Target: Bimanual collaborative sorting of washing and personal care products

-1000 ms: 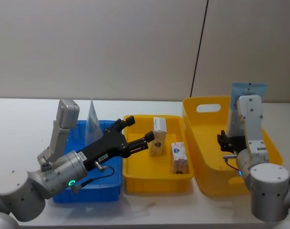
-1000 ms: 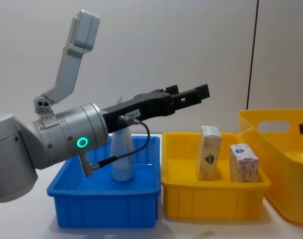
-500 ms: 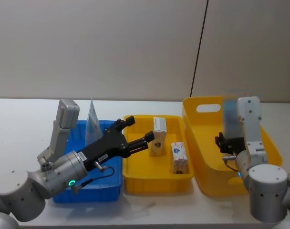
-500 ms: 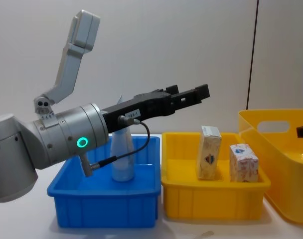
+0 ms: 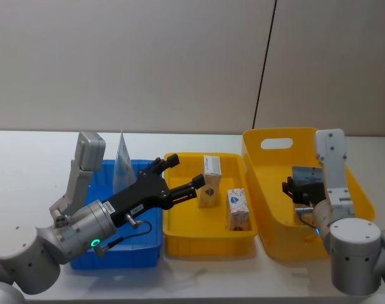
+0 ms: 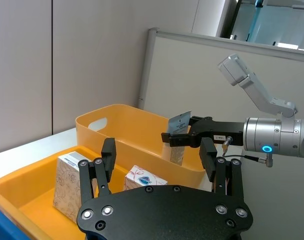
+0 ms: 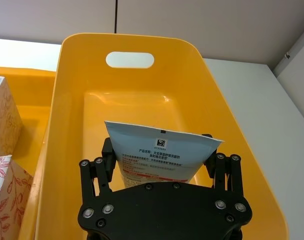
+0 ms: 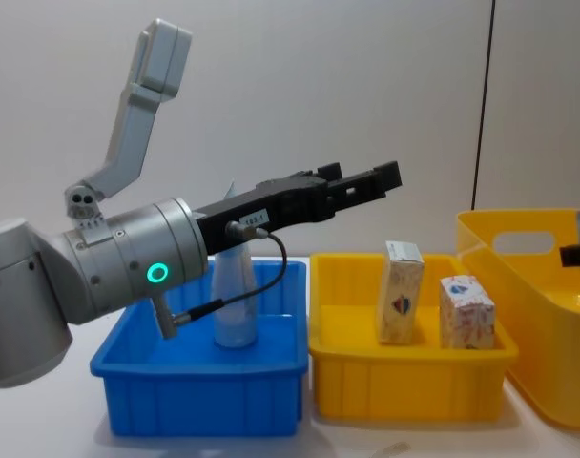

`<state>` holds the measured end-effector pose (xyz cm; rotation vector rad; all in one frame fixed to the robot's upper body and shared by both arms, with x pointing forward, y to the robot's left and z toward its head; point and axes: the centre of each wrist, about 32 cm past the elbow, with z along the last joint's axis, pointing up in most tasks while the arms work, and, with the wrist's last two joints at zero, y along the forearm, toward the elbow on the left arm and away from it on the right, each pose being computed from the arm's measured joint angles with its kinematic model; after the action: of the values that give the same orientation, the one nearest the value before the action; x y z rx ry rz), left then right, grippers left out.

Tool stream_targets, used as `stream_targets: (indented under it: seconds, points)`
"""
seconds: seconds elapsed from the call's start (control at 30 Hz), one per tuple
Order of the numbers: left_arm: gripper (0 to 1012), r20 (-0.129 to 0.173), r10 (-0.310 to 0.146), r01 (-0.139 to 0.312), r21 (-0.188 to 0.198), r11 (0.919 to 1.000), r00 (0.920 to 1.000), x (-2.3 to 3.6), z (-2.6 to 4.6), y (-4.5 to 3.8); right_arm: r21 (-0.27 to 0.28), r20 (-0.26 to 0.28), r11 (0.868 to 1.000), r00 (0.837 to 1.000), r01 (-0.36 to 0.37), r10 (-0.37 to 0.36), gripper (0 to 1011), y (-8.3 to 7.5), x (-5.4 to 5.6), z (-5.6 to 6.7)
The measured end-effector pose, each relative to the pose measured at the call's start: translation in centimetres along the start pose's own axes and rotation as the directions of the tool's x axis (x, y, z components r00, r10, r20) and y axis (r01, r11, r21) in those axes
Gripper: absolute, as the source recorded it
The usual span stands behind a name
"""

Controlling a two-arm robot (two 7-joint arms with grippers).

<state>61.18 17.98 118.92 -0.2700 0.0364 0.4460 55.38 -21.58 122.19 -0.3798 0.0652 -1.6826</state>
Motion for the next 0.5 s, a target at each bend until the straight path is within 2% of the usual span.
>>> stream_targets:
  seconds: [0.5]
  points:
    - [1001, 0.000, 0.000, 0.000, 0.000, 1.0000, 1.0000, 0.00, 0.00, 0.00, 0.001, -0.009, 1.000, 1.000, 0.001, -0.001, 1005, 0.03, 0.00, 0.10]
